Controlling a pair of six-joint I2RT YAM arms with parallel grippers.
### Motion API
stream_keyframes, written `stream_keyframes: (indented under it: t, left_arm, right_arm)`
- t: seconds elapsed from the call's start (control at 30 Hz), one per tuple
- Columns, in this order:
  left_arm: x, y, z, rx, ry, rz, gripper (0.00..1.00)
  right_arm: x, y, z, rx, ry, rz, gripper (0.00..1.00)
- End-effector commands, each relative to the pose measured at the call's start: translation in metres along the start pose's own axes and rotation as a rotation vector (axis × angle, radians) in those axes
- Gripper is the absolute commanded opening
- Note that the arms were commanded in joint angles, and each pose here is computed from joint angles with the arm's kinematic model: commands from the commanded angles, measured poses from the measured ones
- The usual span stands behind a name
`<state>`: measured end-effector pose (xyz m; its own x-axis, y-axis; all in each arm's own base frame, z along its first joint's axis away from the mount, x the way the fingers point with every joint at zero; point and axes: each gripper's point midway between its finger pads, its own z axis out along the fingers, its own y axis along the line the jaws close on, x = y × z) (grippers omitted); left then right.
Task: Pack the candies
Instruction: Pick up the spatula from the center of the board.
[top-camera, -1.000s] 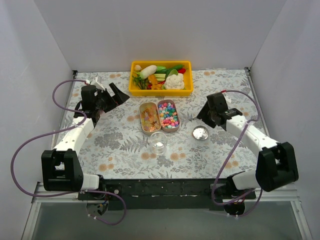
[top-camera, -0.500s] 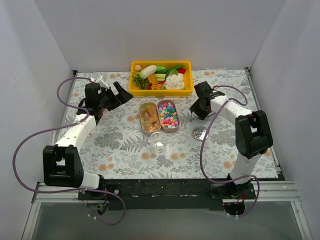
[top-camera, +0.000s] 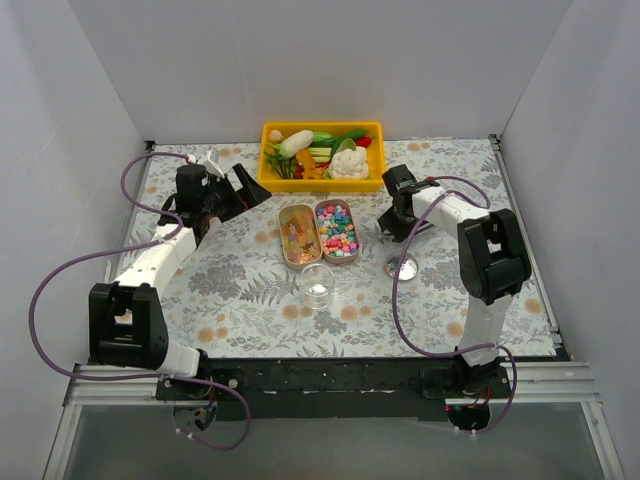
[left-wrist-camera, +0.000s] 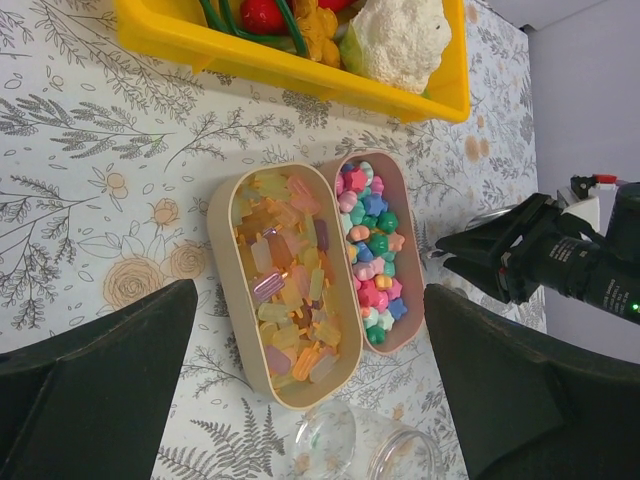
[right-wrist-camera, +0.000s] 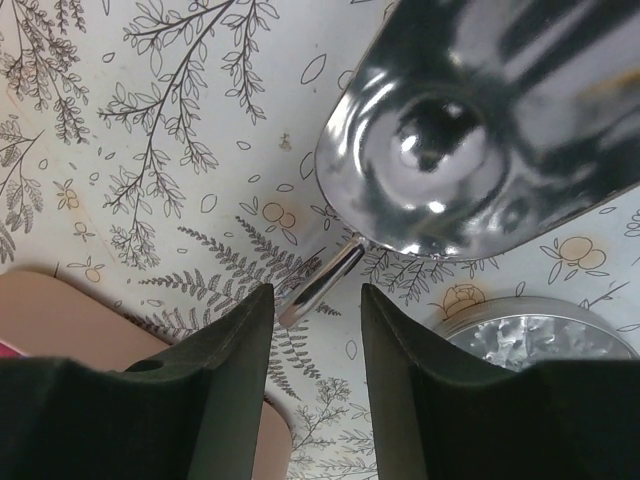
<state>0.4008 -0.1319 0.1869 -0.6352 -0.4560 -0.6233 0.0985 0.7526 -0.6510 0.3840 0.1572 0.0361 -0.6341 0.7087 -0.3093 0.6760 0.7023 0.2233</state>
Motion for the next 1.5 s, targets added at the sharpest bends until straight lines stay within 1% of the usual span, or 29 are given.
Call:
stream_keyframes:
  t: [0.0,0.63,0.73,0.77,0.8,0.87,0.97,1.0,1.07,1.1,1.17,1.2,1.27,1.3,1.33,1.37,1.4,1.47]
  left_arm:
    - [-0.014,-0.015,-0.004,0.03,-0.027,0.039,0.98]
    - [-0.013,-0.02,-0.005,0.03,-0.024,0.056,0.98]
    - [-0.012,-0.02,-0.006,0.021,-0.022,0.06,0.98]
    - [-0.012,-0.019,-0.006,0.018,-0.023,0.063,0.98]
    - [-0.012,-0.02,-0.006,0.021,-0.022,0.064,0.98]
    - [-0.011,-0.02,-0.005,0.024,-0.016,0.07,0.98]
    - [-0.007,-0.022,-0.003,0.041,0.011,0.069,0.98]
    - [-0.006,-0.026,-0.003,0.059,0.022,0.076,0.98]
    - [-0.003,-0.03,-0.002,0.07,0.037,0.094,0.98]
    - [-0.001,-0.039,-0.002,0.089,0.043,0.131,0.98]
    - [0.004,-0.048,0.0,0.085,0.058,0.171,0.98]
    - [0.012,-0.066,0.002,0.11,0.07,0.217,0.98]
    - [0.022,-0.07,0.007,0.075,0.085,0.288,0.98]
    - [0.033,-0.082,0.008,0.092,0.103,0.316,0.98]
    - [0.034,-0.086,0.008,0.095,0.105,0.32,0.98]
    - [0.036,-0.088,0.01,0.098,0.11,0.31,0.98]
    - [0.037,-0.089,0.011,0.103,0.114,0.299,0.98]
    - [0.033,-0.099,0.012,0.132,0.108,0.288,0.98]
  right_arm:
    - [-0.015,0.005,-0.003,0.01,-0.066,0.029,0.48]
    - [-0.025,-0.01,0.019,0.097,-0.137,0.077,0.45]
    - [-0.028,-0.011,0.02,0.1,-0.152,0.072,0.42]
    - [-0.029,-0.01,0.02,0.094,-0.155,0.059,0.4]
    - [-0.03,-0.009,0.019,0.088,-0.156,0.052,0.28]
    - [-0.031,-0.011,0.018,0.086,-0.159,0.036,0.14]
    - [-0.03,-0.009,0.016,0.069,-0.159,0.016,0.04]
    - [-0.03,-0.009,0.015,0.064,-0.152,-0.001,0.01]
    - [-0.03,-0.009,0.011,0.063,-0.147,-0.026,0.01]
    - [-0.03,-0.005,0.008,0.048,-0.139,-0.042,0.01]
    - [-0.031,-0.002,-0.002,0.025,-0.128,-0.115,0.01]
    - [-0.03,0.003,-0.008,0.004,-0.107,-0.148,0.01]
    - [-0.027,0.007,-0.022,-0.037,-0.079,-0.254,0.01]
    - [-0.023,0.01,-0.03,-0.07,-0.051,-0.284,0.01]
    - [-0.022,0.011,-0.042,-0.104,-0.041,-0.349,0.01]
    - [-0.019,0.013,-0.049,-0.133,-0.027,-0.378,0.01]
    - [-0.013,0.019,-0.066,-0.207,0.004,-0.405,0.01]
    - [-0.003,0.016,-0.079,-0.267,0.045,-0.502,0.01]
